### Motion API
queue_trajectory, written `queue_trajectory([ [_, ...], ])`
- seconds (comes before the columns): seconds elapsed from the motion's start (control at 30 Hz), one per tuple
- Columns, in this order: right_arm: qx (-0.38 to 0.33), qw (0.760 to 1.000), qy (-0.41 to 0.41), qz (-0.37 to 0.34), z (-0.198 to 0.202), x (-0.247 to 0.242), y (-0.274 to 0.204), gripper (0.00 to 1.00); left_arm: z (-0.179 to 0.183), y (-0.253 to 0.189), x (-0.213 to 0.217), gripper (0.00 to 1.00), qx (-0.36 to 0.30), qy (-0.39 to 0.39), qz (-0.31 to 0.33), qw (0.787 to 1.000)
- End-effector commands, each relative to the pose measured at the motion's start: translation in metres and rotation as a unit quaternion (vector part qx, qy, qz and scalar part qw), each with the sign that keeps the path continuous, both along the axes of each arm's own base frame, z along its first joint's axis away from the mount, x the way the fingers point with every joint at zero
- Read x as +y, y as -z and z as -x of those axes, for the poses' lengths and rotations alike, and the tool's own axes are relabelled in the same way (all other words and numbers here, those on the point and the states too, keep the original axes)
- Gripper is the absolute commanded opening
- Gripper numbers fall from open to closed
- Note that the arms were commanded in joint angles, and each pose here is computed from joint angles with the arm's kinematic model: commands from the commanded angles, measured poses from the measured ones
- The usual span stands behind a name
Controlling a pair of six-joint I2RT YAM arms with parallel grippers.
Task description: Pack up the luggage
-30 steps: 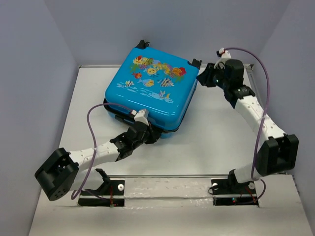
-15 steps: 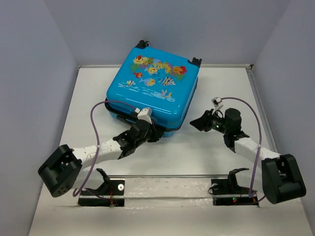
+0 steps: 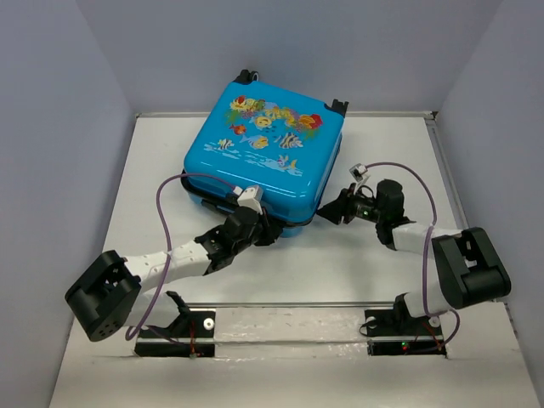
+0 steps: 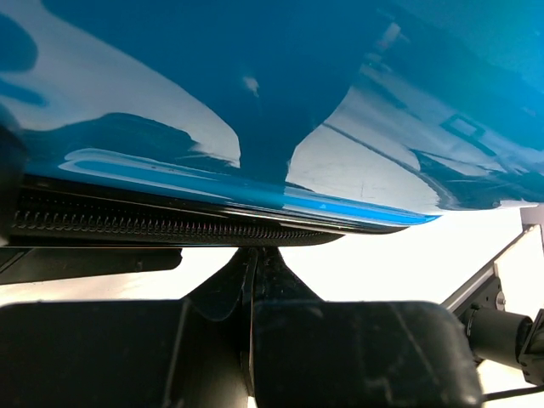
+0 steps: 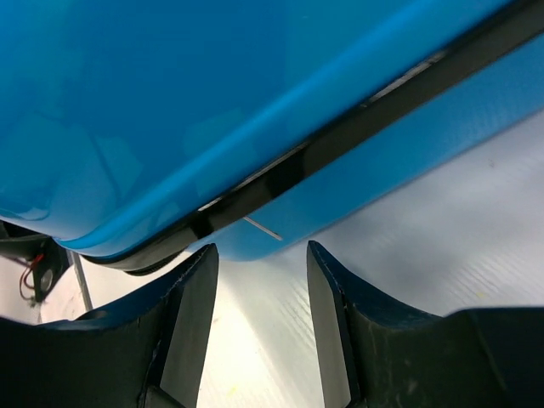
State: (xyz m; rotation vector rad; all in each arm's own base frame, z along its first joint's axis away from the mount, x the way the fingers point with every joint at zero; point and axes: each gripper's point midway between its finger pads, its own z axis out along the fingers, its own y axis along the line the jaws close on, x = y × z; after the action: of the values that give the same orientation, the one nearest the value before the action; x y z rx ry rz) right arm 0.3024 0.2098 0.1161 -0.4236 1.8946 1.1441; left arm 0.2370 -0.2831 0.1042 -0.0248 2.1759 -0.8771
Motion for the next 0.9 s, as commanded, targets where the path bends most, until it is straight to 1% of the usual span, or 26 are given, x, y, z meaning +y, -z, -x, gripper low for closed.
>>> queue_trajectory([
  [0.0, -0.077, 0.996, -0.052, -0.006, -0.005, 0.019, -0.027, 0.52, -0.027, -0.076, -0.018, 0.06, -0.089, -0.012, 0.075, 0.993],
  [0.2, -0.080, 0.995, -0.056, 0.011, -0.018, 0.024, -0.017, 0.54, -0.025, -0.077, -0.019, 0.06, -0.087, -0.007, 0.074, 0.993],
  [0.33, -0.110, 0.992, -0.054, -0.008, -0.018, 0.026, -0.029, 0.54, -0.025, -0.080, -0.019, 0.06, -0.088, -0.004, 0.073, 0.993],
  [0.47, -0.115, 0.991, -0.054, -0.028, -0.019, 0.031, -0.030, 0.50, -0.026, -0.084, -0.022, 0.06, -0.091, -0.001, 0.073, 0.993],
  [0.5, -0.117, 0.991, -0.053, -0.032, -0.019, 0.031, -0.030, 0.48, -0.026, -0.084, -0.022, 0.06, -0.091, -0.001, 0.073, 0.993],
  [0.57, -0.121, 0.990, -0.050, -0.044, -0.020, 0.032, -0.031, 0.46, -0.026, -0.085, -0.022, 0.06, -0.091, -0.001, 0.073, 0.993],
  [0.67, -0.133, 0.988, -0.056, -0.058, -0.018, 0.037, -0.037, 0.38, -0.025, -0.084, -0.022, 0.06, -0.089, -0.002, 0.070, 0.994],
  [0.7, -0.130, 0.988, -0.054, -0.061, -0.018, 0.037, -0.038, 0.30, -0.026, -0.083, -0.021, 0.06, -0.088, -0.003, 0.070, 0.994],
  [0.77, -0.130, 0.988, -0.051, -0.066, -0.017, 0.036, -0.039, 0.27, -0.026, -0.084, -0.020, 0.06, -0.089, -0.006, 0.070, 0.994],
  [0.8, -0.130, 0.988, -0.050, -0.068, -0.016, 0.036, -0.040, 0.24, -0.027, -0.084, -0.019, 0.06, -0.090, -0.008, 0.069, 0.994],
  [0.83, -0.131, 0.988, -0.048, -0.070, -0.016, 0.035, -0.041, 0.15, -0.028, -0.083, -0.018, 0.06, -0.090, -0.013, 0.068, 0.994],
  [0.87, -0.129, 0.988, -0.048, -0.073, -0.013, 0.037, -0.043, 0.11, -0.029, -0.084, -0.018, 0.06, -0.091, -0.014, 0.067, 0.994],
])
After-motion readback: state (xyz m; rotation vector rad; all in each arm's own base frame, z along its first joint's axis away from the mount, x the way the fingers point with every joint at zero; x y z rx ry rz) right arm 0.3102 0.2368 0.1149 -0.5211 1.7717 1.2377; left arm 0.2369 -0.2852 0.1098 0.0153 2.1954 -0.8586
